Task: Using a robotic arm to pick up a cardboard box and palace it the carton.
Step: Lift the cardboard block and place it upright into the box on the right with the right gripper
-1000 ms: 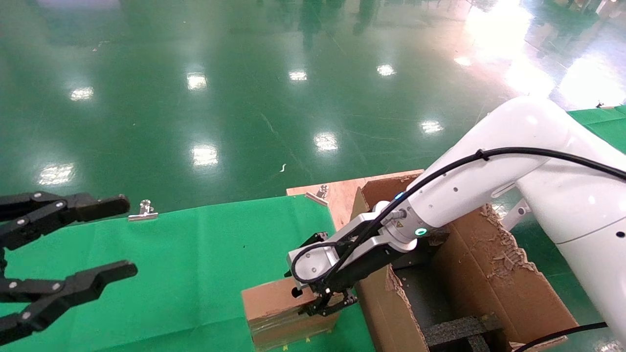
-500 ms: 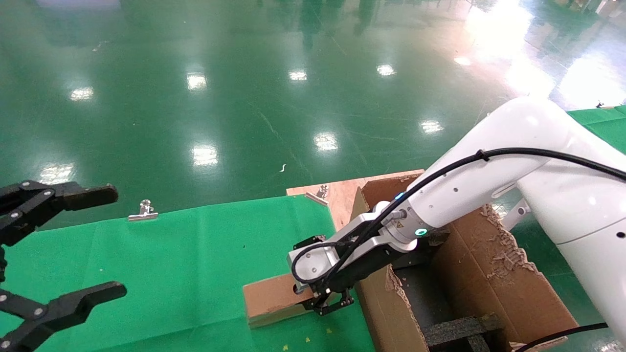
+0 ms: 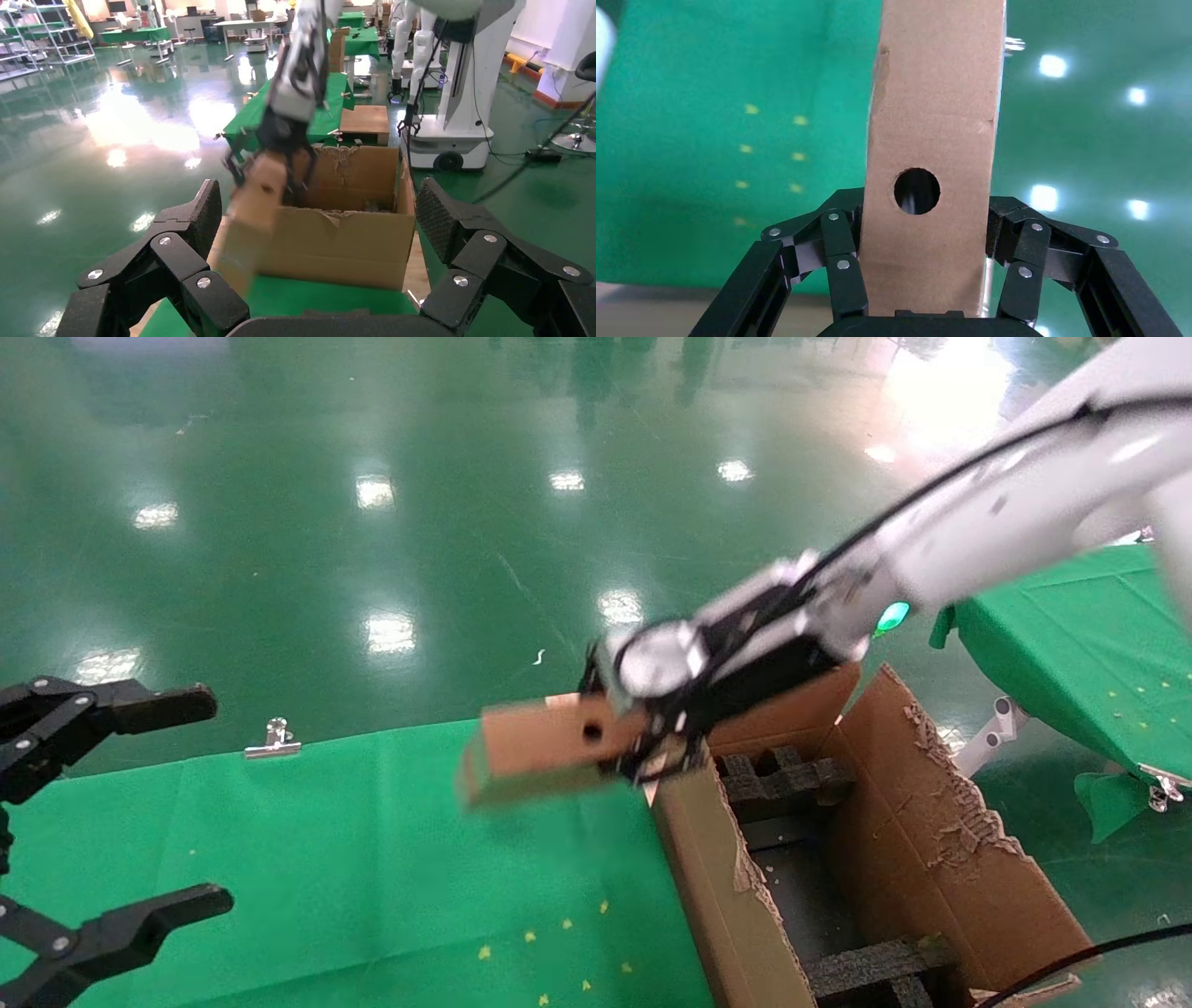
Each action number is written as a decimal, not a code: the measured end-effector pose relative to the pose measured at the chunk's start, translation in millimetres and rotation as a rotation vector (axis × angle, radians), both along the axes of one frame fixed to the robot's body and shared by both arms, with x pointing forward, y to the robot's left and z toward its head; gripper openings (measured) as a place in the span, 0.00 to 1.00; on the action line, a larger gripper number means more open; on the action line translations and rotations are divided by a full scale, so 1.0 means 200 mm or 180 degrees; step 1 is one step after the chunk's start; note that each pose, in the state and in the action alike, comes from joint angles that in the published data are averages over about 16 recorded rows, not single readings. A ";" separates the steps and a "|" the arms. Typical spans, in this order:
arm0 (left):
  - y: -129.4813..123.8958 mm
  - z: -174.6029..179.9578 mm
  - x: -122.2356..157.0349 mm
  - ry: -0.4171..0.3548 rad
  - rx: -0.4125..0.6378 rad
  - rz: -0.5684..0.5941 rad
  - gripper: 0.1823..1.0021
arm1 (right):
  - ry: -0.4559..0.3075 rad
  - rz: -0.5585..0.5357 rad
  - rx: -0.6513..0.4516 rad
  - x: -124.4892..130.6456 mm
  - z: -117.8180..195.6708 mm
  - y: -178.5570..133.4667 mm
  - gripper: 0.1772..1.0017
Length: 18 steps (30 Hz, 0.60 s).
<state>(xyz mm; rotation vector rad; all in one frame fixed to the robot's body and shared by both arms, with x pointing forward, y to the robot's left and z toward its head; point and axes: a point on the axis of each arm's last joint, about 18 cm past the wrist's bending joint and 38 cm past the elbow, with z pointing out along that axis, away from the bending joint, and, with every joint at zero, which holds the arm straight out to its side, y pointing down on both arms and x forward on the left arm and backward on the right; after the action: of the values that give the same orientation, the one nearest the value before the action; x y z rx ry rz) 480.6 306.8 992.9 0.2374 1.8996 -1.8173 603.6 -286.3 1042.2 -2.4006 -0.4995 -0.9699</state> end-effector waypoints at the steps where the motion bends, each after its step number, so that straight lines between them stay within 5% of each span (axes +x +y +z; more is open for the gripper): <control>1: 0.00 0.00 0.00 0.0000 0.0000 0.0000 0.99 | -0.0045 -0.0004 0.0021 -0.01 0.04 -0.02 0.18; 9: 0.00 0.00 0.00 0.0000 0.0000 0.0000 1.00 | -0.0289 -0.0040 0.0154 -0.05 0.29 -0.11 0.18; 18: 0.00 0.00 0.00 0.0000 0.0000 0.0000 1.00 | -0.0331 -0.0134 0.0216 -0.09 0.36 -0.21 0.17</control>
<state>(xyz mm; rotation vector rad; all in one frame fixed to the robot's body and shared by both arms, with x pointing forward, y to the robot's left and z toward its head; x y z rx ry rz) 480.6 306.8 992.9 0.2374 1.8996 -1.8173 585.2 -329.2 1114.5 -2.3177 -0.4475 -1.1166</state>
